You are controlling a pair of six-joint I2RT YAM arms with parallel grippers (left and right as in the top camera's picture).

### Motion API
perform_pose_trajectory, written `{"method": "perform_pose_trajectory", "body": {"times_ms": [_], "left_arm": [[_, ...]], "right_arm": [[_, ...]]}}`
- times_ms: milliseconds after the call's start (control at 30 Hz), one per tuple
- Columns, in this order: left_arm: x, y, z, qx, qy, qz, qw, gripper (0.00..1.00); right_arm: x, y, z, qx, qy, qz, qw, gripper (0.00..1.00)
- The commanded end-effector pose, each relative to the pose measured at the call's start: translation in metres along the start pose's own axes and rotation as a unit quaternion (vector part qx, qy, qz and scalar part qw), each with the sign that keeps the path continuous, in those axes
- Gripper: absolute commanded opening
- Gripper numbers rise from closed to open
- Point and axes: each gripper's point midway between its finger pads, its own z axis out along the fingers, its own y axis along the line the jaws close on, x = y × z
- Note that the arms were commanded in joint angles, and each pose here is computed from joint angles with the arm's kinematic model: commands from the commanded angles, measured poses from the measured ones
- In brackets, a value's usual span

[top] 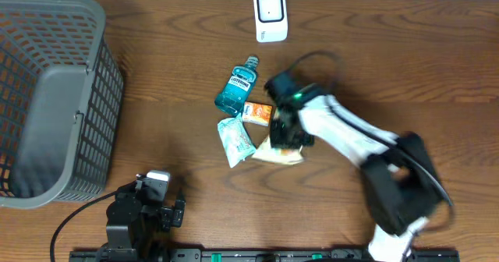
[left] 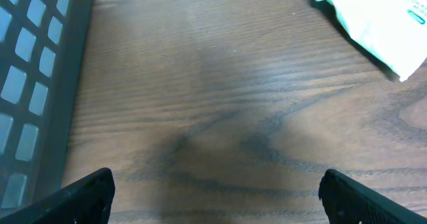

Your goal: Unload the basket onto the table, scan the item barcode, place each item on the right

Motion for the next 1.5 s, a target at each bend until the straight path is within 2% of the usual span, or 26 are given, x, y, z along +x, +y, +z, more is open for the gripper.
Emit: {"method": "perform_pose_trajectory", "body": {"times_ms": [0,100,300,533,700,867,1067,1233,1467], "left_arm": [[0.011,-0.003,0.002,0.007,0.020,-0.003,1.000,0.98],[0.011,-0.003,0.002,0.007,0.020,-0.003,1.000,0.98],[0.011,-0.003,0.002,0.007,0.020,-0.003,1.000,0.98],[0.011,-0.003,0.002,0.007,0.020,-0.003,1.000,0.98],[0.011,-0.003,0.002,0.007,0.020,-0.003,1.000,0.98],[0.011,-0.003,0.002,0.007,0.020,-0.003,1.000,0.98],[0.011,-0.003,0.002,0.007,0.020,-0.003,1.000,0.98],[0.011,-0.003,0.002,0.007,0.020,-0.003,1.000,0.98],[0.011,-0.003,0.002,0.007,0.020,-0.003,1.000,0.98]], "right_arm": [[0.017,-0.005,0.024,0.029,0.039,0.030,0.998,0.01],[0.015,-0.001,0.015,0.024,0.031,0.023,0.999,0.01],[-0.017,0.009,-0.043,-0.012,-0.049,0.010,0.999,0.01],[-0.021,0.004,-0.100,-0.030,-0.110,0.013,0.993,0.01],[-0.015,-0.016,-0.080,0.039,-0.108,0.020,0.993,0.01],[0.001,-0.031,-0.028,0.082,-0.043,0.050,0.994,0.01],[0.021,-0.027,0.015,0.083,0.040,0.043,0.995,0.01],[0.016,-0.022,-0.005,0.071,0.024,0.038,0.996,0.01],[-0.008,-0.002,-0.077,0.001,-0.088,0.031,0.996,0.01]]}}
